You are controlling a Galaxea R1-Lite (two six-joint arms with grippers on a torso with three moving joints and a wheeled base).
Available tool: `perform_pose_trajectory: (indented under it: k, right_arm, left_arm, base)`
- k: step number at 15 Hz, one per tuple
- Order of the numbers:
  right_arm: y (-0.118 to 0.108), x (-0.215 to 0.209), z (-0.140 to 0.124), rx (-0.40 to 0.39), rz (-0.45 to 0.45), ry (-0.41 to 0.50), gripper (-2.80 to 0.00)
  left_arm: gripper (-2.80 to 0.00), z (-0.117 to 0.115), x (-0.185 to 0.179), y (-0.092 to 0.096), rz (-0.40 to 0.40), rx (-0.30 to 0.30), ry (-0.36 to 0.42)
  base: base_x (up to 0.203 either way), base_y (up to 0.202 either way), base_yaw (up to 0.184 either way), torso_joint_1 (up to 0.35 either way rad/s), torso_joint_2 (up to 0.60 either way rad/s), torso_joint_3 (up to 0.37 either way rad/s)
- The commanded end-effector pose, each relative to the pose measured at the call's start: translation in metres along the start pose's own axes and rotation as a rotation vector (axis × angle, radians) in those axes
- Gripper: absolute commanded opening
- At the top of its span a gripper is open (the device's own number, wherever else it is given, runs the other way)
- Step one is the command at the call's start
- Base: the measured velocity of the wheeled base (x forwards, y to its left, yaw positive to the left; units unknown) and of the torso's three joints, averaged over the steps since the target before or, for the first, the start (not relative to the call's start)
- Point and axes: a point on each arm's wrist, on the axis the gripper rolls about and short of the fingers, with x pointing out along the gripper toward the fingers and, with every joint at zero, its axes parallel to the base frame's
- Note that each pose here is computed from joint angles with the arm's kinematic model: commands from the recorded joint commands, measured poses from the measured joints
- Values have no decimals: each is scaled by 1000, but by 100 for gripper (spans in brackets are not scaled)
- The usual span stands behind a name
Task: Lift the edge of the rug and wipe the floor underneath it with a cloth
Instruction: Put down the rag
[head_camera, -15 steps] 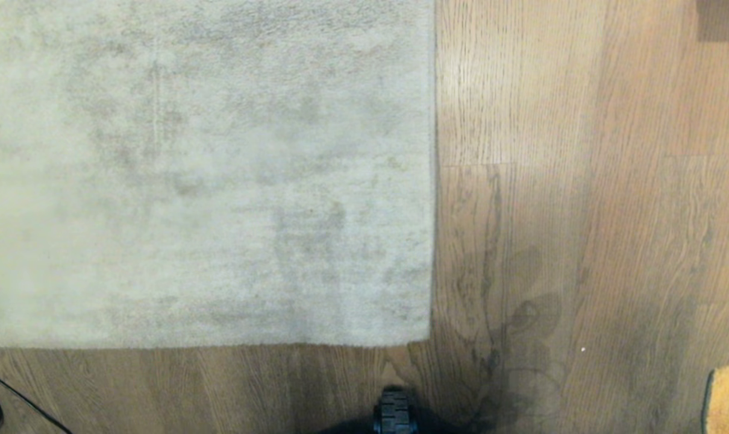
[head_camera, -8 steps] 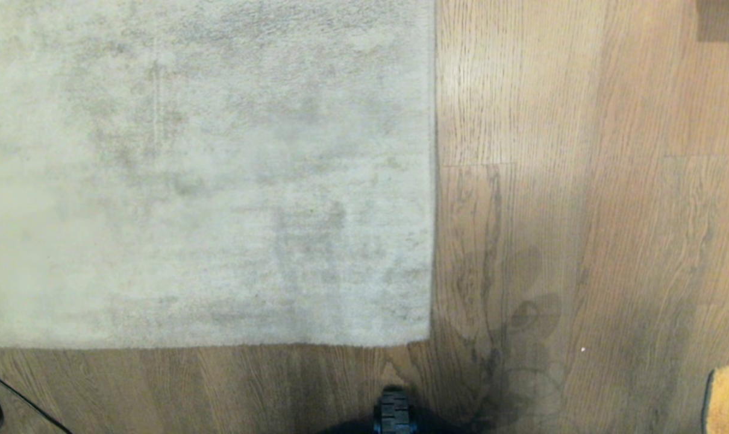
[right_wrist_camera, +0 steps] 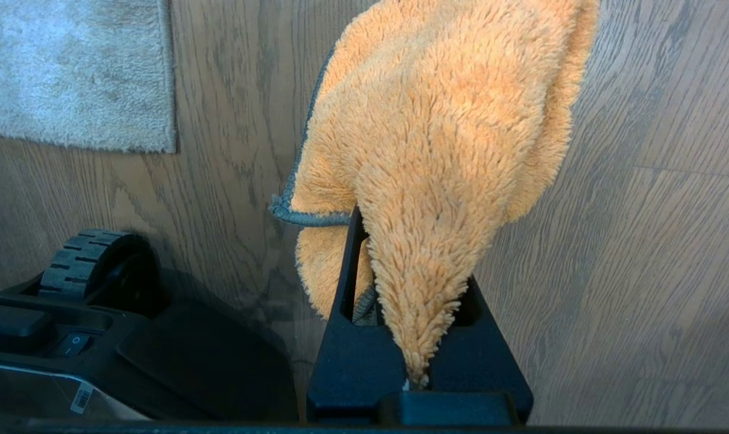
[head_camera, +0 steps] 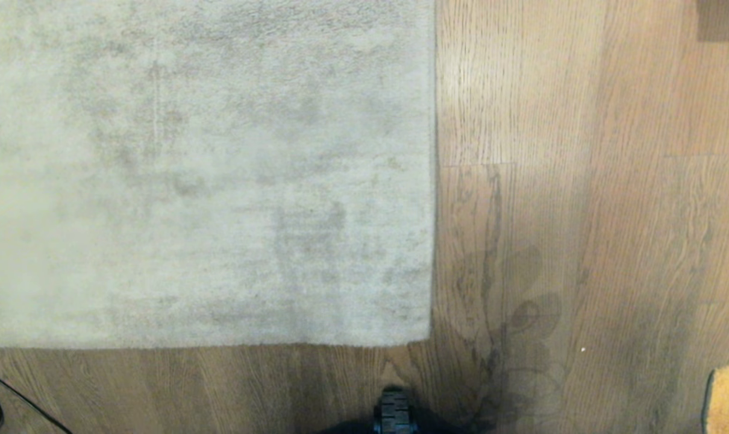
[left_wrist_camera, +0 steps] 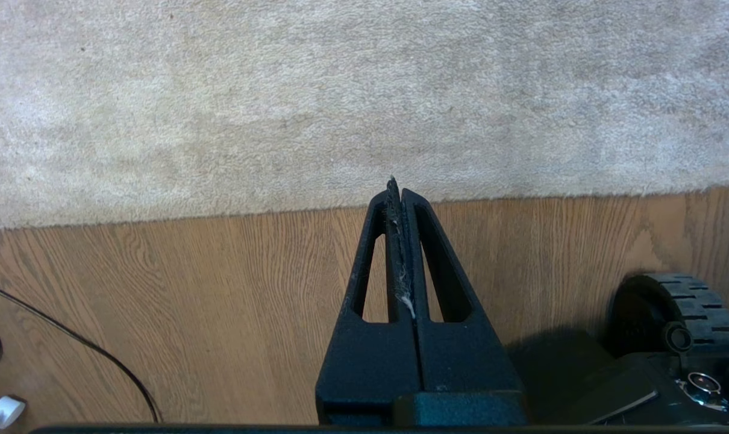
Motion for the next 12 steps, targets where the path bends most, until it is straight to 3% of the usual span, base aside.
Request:
perform_pose_trajectory:
  k: [1,8,12]
  right_arm:
    - [0,0,0,-1,1,1,-280]
    - [0,0,0,-1,1,1,-280]
    - [0,0,0,-1,1,1,-280]
  left_arm:
    - [-280,0,0,0,2,0,-1]
    - [-280,0,0,0,3,-1,-2]
    - [-280,0,0,0,3,-1,-2]
  base:
    - [0,0,0,0,0,0]
    - [0,0,0,0,0,0]
    - [-1,-140,9,3,2,1]
